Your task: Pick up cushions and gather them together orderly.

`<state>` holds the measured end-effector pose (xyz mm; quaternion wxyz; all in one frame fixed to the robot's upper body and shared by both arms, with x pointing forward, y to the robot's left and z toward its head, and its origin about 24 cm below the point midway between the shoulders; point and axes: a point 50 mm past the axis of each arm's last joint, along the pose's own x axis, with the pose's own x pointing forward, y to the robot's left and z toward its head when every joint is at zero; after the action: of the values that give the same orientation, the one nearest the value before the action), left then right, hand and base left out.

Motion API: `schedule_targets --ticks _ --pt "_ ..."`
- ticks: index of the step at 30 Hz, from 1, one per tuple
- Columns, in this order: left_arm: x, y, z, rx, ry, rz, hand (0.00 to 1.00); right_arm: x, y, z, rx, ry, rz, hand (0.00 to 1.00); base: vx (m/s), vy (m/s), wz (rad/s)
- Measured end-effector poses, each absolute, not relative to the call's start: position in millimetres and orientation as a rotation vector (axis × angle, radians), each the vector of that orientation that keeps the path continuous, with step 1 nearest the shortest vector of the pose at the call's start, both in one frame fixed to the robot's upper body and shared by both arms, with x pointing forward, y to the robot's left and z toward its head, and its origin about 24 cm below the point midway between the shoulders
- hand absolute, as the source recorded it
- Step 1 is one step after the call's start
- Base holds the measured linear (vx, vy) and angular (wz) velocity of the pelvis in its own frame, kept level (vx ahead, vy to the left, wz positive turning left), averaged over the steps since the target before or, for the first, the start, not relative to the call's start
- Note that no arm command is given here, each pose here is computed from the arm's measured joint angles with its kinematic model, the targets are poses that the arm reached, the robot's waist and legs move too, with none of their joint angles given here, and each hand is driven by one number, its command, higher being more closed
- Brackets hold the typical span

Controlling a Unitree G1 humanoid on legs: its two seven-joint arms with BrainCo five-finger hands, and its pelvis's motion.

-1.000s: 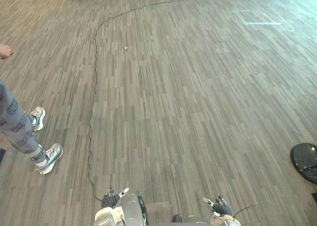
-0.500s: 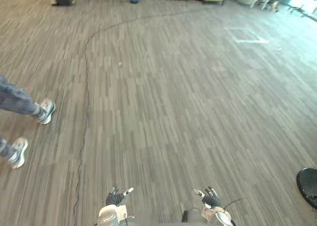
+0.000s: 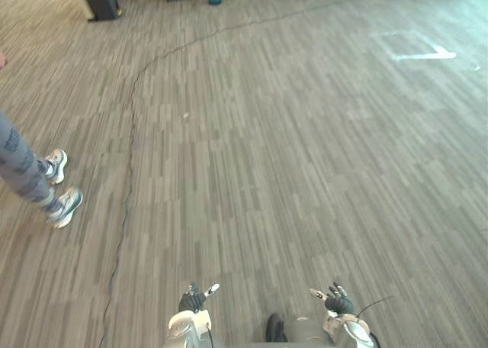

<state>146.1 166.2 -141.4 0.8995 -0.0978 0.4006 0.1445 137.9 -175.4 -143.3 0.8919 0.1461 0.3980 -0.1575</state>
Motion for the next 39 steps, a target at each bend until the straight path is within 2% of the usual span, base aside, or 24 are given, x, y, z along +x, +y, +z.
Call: schedule_targets --ticks 6,12,20,28,33,39 --pt "151 165 -137 -0.193 0.789 0.287 0.00 134 -166 -146 0.315 0.846 -0.316 0.00 0.52 0.149 -0.67" --pt "148 181 -138 -0.153 0.805 0.305 0.00 119 -157 -152 0.338 0.895 -0.319 0.00 0.55 0.258 -0.54" --pt "140 169 -146 -0.150 0.880 0.259 0.00 138 -164 -141 0.297 0.802 -0.283 0.00 0.47 0.054 -0.49" --pt "145 150 -147 -0.173 0.885 0.199 0.00 155 -185 -133 0.245 0.757 -0.292 0.00 0.60 -0.215 -0.26" --pt "142 161 -146 -0.185 0.866 0.251 0.00 151 -166 -138 0.267 0.797 -0.248 0.00 0.48 -0.133 -0.89" --pt "150 167 -137 -0.203 0.785 0.290 0.00 143 -152 -144 0.267 0.855 -0.208 0.00 0.48 0.127 -1.19"
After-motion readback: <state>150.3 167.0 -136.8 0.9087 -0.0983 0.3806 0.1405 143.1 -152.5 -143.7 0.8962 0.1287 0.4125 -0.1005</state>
